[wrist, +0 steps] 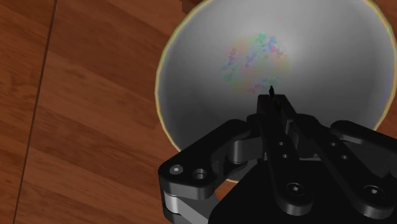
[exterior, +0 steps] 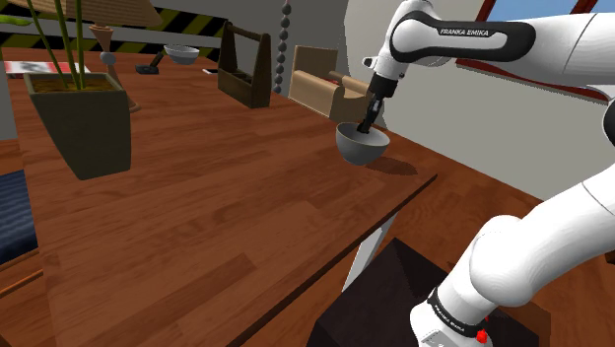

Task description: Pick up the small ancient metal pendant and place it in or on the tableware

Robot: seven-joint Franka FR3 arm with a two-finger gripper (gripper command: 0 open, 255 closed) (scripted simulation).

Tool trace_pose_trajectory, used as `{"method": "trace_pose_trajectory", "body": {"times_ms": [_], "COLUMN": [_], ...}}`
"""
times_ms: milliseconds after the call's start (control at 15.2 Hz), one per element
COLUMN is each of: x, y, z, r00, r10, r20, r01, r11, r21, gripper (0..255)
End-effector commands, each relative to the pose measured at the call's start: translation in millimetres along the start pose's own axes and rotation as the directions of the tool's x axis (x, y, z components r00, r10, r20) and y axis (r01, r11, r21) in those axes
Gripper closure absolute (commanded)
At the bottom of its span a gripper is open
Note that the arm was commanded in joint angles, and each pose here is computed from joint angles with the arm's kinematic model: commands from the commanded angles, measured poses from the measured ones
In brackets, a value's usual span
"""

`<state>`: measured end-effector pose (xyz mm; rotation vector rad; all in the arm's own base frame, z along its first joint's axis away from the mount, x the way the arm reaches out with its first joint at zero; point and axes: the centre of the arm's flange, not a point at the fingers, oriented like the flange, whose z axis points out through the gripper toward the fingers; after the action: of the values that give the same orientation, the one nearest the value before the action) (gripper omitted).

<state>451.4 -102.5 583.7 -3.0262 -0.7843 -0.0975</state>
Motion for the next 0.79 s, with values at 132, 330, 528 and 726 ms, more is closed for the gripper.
{"method": "trace_pose_trajectory", "body": {"times_ms": [132, 330, 528, 726], "x": [0, 0, 0, 0], "y": [0, 0, 0, 0], "z": [0, 0, -40, -50], "r00": [1.0, 1.0, 1.0, 1.0], "r10": [0.0, 0.0, 0.0, 0.0], "r20": [0.0, 0.0, 0.0, 0.0], "r01": [0.0, 0.0, 0.0, 0.0], "r11": [1.0, 1.0, 1.0, 1.0], "r21": [0.0, 0.0, 0.0, 0.0], "gripper": [0, 0, 0, 0]}}
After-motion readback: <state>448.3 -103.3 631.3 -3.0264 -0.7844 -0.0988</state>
